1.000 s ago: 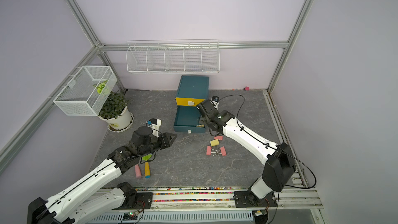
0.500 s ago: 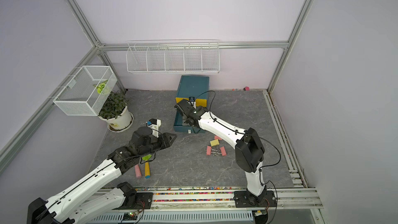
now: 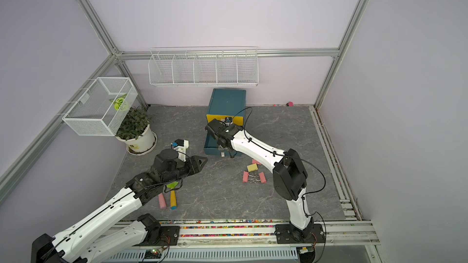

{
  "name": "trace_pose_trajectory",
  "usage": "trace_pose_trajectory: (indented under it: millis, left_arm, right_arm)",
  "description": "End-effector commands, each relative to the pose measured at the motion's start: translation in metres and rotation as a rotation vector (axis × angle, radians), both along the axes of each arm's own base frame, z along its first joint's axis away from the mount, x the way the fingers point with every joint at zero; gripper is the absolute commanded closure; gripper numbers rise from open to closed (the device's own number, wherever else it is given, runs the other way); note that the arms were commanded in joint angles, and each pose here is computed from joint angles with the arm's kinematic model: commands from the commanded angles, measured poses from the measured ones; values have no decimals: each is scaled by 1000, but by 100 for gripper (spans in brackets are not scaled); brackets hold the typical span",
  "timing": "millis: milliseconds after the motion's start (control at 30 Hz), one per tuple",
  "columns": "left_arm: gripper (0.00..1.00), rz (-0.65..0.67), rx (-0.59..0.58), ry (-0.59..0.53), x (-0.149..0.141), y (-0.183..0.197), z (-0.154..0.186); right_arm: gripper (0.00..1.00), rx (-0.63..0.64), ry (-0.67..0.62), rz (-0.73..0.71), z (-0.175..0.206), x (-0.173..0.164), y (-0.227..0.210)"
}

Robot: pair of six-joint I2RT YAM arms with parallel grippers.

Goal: Put the binder clips in the drawer according to color
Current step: Place the binder clip in the drawer, then pick up the binder clip at the center of the board.

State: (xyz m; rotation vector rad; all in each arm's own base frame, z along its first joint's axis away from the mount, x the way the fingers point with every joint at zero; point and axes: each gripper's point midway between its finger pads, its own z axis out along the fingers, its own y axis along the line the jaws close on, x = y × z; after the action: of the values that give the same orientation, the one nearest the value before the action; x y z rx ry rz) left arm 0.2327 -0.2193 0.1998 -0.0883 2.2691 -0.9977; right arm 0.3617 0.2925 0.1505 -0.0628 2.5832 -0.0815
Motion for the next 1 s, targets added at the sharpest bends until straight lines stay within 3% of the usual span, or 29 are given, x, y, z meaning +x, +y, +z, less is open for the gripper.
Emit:
trace_pose_trajectory:
  millis: [0, 267, 367, 533, 967]
  left_arm:
    - [53, -3, -4, -11, 0, -1, 8]
    - [53, -5, -4, -14, -1, -1, 10]
    - [53, -3, -3, -13, -1, -1, 10]
    - [53, -3, -1, -14, -1, -1, 10]
    - [53, -9, -4, -18, -1, -4, 15]
  right_arm:
    - [26, -15, -26, -11, 12, -1, -12]
    - [22, 29, -129, 19, 43, -20, -39]
    - [23, 84, -147, 33, 39, -30, -58]
    - [21, 175, -129, 106, 14, -46, -83]
    - [14, 96, 49, 152, -64, -71, -95]
